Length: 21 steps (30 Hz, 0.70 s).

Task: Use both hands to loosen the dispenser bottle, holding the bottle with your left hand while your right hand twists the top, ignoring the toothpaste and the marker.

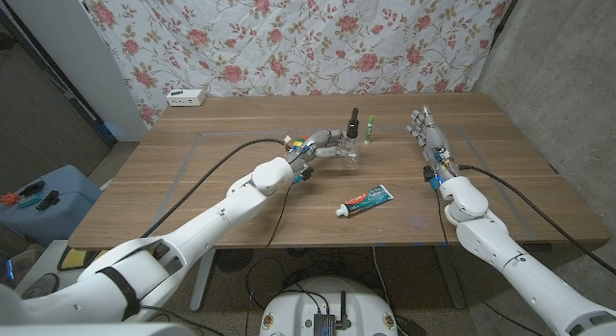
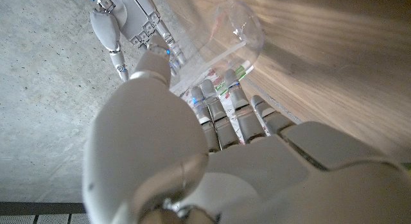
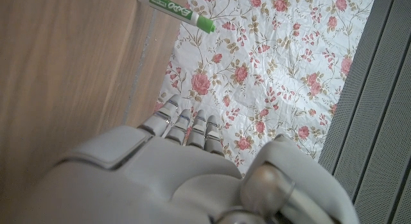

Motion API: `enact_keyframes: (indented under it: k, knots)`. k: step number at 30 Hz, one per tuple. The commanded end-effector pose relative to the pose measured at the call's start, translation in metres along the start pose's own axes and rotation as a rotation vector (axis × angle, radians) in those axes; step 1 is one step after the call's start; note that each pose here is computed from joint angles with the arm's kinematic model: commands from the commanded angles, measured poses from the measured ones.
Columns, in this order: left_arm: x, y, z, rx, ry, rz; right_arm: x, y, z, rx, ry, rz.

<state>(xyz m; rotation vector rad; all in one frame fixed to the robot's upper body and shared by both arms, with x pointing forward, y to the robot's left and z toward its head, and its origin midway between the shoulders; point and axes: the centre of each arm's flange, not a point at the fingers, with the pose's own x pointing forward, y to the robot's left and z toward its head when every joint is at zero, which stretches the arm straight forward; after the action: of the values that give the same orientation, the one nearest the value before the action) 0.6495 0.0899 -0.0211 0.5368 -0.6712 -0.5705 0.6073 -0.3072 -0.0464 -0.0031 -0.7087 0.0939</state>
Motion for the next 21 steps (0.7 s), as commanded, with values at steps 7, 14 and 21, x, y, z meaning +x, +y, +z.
enact_keyframes:
  k: [7,14,21]
  knots:
    - [-0.014,0.004,0.001,0.012,0.020,0.059,0.003,0.021,0.025,-0.149,0.023,0.060]
    - [-0.017,0.003,0.004,0.037,0.028,0.064,0.009,0.030,0.041,-0.221,0.019,0.097]
    - [-0.019,0.004,0.007,0.048,0.030,0.072,0.014,0.038,0.055,-0.279,0.008,0.145]
